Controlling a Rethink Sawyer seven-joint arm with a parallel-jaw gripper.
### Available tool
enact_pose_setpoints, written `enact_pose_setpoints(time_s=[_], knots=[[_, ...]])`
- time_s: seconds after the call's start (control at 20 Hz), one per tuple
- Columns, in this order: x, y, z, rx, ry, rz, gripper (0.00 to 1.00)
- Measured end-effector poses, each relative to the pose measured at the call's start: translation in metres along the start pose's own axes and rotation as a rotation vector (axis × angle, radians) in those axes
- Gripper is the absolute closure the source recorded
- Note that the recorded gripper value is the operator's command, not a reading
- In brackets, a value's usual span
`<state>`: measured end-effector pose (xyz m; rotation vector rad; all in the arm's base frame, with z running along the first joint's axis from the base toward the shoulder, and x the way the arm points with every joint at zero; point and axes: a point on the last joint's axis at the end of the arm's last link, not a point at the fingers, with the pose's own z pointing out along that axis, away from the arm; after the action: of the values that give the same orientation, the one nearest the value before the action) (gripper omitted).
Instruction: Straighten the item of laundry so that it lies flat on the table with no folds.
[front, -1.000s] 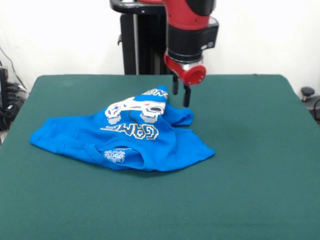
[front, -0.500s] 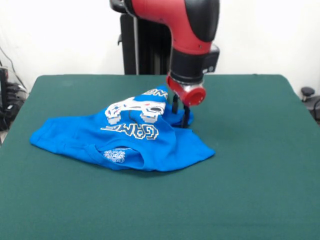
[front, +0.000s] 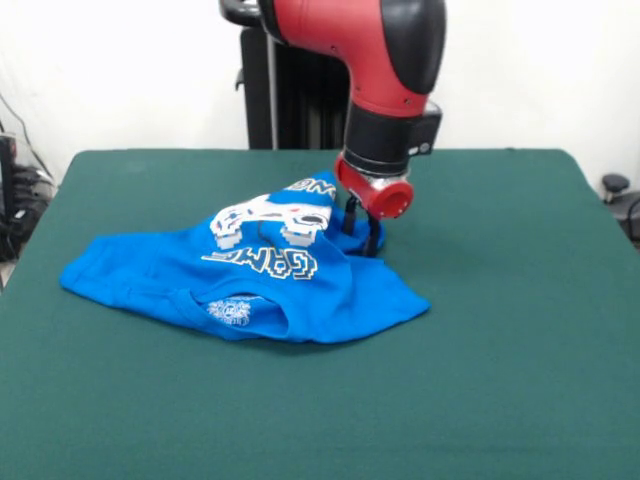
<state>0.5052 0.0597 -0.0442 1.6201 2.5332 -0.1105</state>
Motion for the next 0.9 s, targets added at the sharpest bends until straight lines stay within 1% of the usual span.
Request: enact_pose_setpoints(time_s=[0.1, 0.15, 0.2, 0.3, 0.35, 0.5, 0.55, 0.6, 0.65, 0.7, 0.75, 0.9], knots=[[-0.008, -0.002, 0.000, -0.013, 0.044, 0.037, 0.00], [-0.009, -0.003, 0.000, -0.016, 0.051, 0.044, 0.00], [-0.013, -0.005, -0.001, -0.024, 0.084, 0.076, 0.00], [-0.018, -0.006, -0.001, -0.032, 0.114, 0.109, 0.00], [-0.022, -0.008, -0.001, -0.037, 0.145, 0.145, 0.00], [-0.024, -0.013, -0.006, -0.031, 0.219, 0.211, 0.00], [-0.021, -0.016, -0.008, -0.017, 0.263, 0.237, 0.00], [-0.018, -0.018, -0.011, -0.005, 0.295, 0.251, 0.00], [-0.012, -0.022, -0.015, 0.014, 0.344, 0.266, 0.00], [-0.009, -0.023, -0.017, 0.025, 0.369, 0.270, 0.00], [0.004, -0.030, -0.024, 0.060, 0.439, 0.273, 0.00], [0.028, -0.040, -0.032, 0.115, 0.547, 0.260, 0.00]])
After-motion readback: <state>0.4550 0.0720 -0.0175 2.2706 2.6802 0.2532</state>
